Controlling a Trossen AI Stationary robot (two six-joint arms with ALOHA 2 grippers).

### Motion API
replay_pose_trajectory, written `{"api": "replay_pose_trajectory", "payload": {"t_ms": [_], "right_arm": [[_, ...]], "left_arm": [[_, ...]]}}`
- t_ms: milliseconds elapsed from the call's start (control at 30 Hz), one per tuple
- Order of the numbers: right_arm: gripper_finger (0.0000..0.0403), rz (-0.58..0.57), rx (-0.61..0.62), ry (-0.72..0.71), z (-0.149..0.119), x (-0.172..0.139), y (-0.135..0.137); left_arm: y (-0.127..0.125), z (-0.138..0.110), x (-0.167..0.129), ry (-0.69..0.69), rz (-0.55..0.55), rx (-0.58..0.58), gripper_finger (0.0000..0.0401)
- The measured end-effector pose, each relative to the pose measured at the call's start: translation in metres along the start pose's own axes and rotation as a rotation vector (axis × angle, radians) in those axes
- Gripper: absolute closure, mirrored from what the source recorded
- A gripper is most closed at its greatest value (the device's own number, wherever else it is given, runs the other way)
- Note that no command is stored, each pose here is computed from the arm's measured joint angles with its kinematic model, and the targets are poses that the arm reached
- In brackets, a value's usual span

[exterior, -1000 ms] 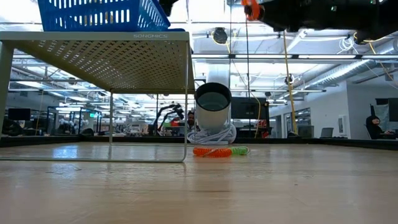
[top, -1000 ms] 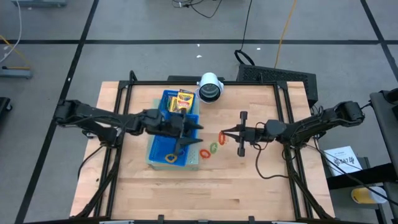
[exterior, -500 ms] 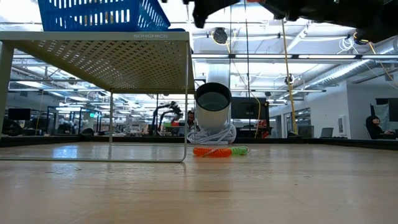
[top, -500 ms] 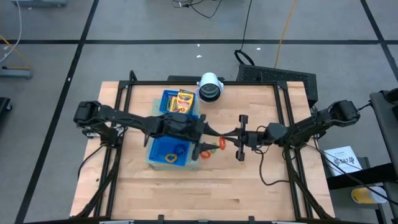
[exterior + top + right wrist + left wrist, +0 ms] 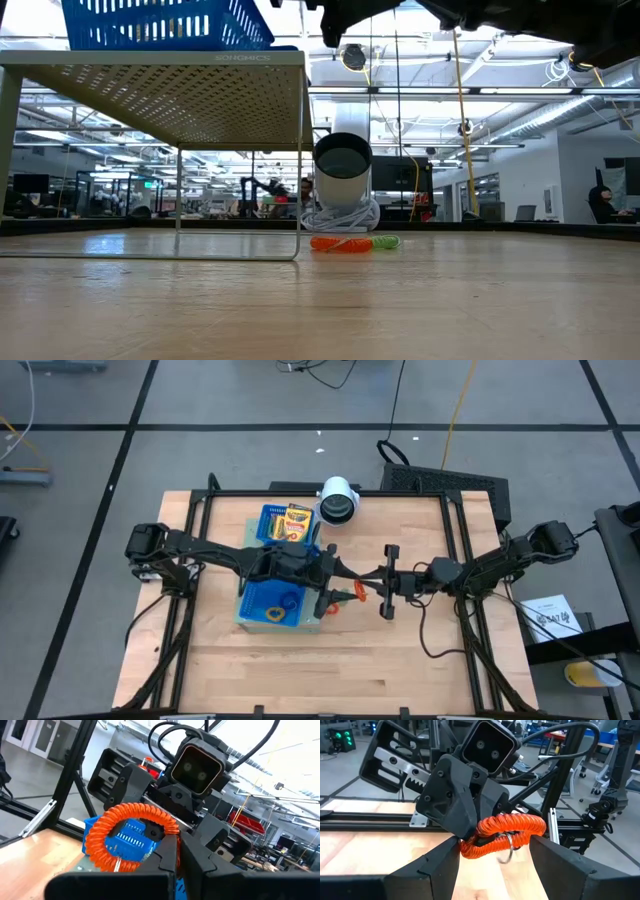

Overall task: Pick & Place Office Desk Supplies
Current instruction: Put the orange spring rubber band into the bottom blue bin on the shelf

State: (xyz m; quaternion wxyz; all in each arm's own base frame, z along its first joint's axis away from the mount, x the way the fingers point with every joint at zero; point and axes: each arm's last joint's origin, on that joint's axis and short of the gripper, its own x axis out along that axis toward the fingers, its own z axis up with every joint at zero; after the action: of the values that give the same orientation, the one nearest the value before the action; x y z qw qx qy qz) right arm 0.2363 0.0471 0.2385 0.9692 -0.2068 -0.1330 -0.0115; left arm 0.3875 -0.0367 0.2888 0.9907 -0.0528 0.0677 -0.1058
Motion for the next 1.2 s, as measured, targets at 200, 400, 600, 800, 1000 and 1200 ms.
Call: {"api": "replay_pose_trajectory", "payload": {"t_ms": [200,400,600,800,1000,1200], "right_arm": [[0.0401,0.036,0.044,-0.033,0.002,0.000,0.000],[0.0401,0.006,0.040,-0.021,0.002,0.000,0.000],[0.0401,-0.088,-0.095,0.034,0.003,-0.001,0.000],[0.0401,-0.212,-0.274,0.142,0.006,-0.005,0.007],[0.0401,-0.266,-0.371,0.208,0.011,-0.008,0.014],[0.0401,-0.335,-0.407,0.278,0.012,-0.011,0.016]], "left_arm": [[0.000,0.002,0.000,-0.022,-0.001,0.006,0.0155],[0.001,0.003,0.000,-0.029,0.003,0.021,0.0155],[0.002,0.003,-0.001,-0.024,0.020,0.021,0.0155],[0.004,0.003,-0.001,-0.023,0.039,0.024,0.0155],[0.005,0.003,-0.001,-0.027,0.087,0.031,0.0155],[0.002,0.004,-0.001,-0.032,0.063,0.029,0.0155]]}}
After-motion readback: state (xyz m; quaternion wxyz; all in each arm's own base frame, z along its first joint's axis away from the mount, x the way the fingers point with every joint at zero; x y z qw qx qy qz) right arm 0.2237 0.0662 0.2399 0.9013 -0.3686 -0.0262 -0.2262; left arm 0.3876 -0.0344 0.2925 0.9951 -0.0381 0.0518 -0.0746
